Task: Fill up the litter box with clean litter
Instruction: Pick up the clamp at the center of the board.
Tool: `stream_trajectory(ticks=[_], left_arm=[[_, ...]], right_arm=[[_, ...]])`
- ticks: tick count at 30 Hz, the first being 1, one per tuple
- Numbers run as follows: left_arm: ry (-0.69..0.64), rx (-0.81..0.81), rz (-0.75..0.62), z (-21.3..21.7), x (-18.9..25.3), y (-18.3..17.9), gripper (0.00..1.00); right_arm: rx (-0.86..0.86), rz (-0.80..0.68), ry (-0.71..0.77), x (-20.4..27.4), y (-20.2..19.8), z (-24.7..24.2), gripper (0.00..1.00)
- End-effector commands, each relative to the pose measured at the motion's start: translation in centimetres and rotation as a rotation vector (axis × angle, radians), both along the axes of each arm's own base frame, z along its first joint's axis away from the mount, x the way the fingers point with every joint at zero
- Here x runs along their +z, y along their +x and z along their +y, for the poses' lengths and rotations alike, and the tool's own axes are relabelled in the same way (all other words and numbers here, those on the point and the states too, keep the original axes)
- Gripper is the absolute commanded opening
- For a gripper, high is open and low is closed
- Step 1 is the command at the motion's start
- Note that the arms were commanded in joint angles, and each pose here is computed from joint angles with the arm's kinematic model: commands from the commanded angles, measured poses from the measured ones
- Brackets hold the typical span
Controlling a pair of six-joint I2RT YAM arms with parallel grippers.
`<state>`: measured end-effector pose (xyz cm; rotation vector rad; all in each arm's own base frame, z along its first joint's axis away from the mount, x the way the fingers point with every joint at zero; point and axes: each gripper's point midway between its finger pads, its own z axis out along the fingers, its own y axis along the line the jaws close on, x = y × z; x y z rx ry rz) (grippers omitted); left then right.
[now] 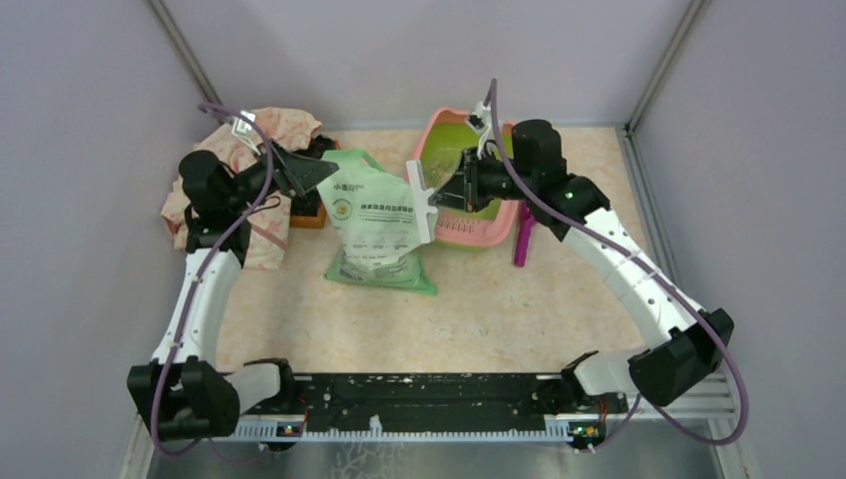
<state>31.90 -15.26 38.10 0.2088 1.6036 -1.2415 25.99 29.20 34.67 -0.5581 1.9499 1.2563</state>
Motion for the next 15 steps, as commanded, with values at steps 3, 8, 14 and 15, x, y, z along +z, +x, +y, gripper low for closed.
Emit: stream_trajectory(ticks=[3,8,14,15], left_arm=[[0.017,0.043,0.125,2.6,-4.3,1.6,0.73],[0.084,0.073,0.119,3.5,-6.1,3.4,0.78],[0.273,0.231,0.184,6.5,-10.6,7.3,0.84],[0.297,0.239,0.198,6.8,-11.3,7.9,0.84]], right_arm=[[-0.152,-0.106,-0.452,-6.3,3.6,-5.5,0.0],[-0.218,-0.13,-0.596,-7.3,5.3,-7.7,0.0],[-0.215,-0.12,-0.588,-7.3,5.6,-8.0,0.0],[-0.215,-0.12,-0.585,-7.2,5.6,-8.0,0.0]])
